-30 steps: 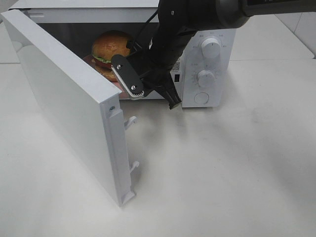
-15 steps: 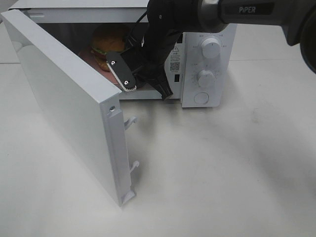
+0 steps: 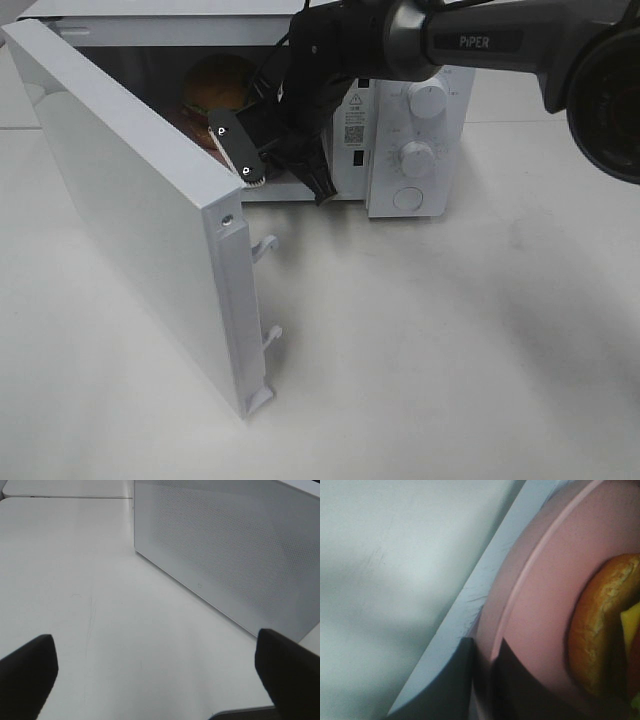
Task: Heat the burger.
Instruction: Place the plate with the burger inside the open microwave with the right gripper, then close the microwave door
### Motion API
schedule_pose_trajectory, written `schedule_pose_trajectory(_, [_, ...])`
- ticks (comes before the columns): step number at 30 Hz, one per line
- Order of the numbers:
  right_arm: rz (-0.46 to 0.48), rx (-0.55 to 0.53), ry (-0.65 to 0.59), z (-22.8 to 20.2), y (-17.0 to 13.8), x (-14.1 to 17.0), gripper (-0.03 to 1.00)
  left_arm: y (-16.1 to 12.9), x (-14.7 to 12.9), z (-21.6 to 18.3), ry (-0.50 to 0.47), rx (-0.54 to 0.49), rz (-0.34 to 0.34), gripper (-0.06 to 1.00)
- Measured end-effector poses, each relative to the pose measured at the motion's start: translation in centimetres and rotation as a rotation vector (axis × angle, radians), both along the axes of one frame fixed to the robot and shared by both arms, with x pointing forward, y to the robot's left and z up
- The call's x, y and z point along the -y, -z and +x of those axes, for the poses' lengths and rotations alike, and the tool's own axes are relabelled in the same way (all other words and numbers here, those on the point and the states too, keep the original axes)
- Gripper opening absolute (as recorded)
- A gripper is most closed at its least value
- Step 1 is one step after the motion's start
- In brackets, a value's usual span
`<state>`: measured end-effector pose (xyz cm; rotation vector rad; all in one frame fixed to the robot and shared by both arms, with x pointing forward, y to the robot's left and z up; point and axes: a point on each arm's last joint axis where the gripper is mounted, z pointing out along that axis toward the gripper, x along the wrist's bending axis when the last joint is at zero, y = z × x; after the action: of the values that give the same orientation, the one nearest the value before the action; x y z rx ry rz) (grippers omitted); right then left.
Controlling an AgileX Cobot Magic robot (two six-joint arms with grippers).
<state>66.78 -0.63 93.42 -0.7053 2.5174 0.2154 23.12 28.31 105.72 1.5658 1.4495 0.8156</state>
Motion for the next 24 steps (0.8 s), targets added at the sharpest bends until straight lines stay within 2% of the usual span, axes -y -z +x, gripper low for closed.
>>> schedule_pose_trajectory(3, [0.026, 0.021, 0.012, 0.2, -0.3, -0.2, 0.19, 0.0, 0.0, 0.0, 0.0, 0.0, 0.0, 0.99])
schedule_pose_trajectory(4, [0.026, 0.021, 0.012, 0.2, -0.3, -0.2, 0.19, 0.0, 0.0, 0.0, 0.0, 0.0, 0.0, 0.99])
schedule_pose_trajectory(6, [0.04, 0.019, 0.032, 0.3, -0.3, -0.2, 0.29, 0.0, 0.0, 0.0, 0.0, 0.0, 0.0, 0.99])
schedule_pose_trajectory(7, [0.04, 0.019, 0.032, 0.3, -0.3, -0.2, 0.29, 0.0, 0.0, 0.0, 0.0, 0.0, 0.0, 0.99])
schedule_pose_trajectory(9, [0.043, 0.011, 0.043, 0.2, -0.3, -0.2, 0.38, 0.0, 0.0, 0.0, 0.0, 0.0, 0.0, 0.99])
schedule_pose_trajectory(13, [0.046, -0.028, 0.052, -0.1, -0.1, -0.2, 0.44, 0.0, 0.0, 0.0, 0.0, 0.0, 0.0, 0.99])
schedule_pose_trajectory(16, [0.087, -0.085, 0.073, -0.5, -0.1, -0.4, 0.51, 0.0, 0.0, 0.0, 0.0, 0.0, 0.0, 0.99])
schedule_pose_trajectory(20, [0.107, -0.087, 0.076, -0.9, -0.5, -0.2, 0.55, 0.0, 0.0, 0.0, 0.0, 0.0, 0.0, 0.99])
schedule_pose_trajectory(24, [0.116, -0.076, 0.077, -1.8, -1.2, 0.3, 0.64, 0.0, 0.0, 0.0, 0.0, 0.0, 0.0, 0.99])
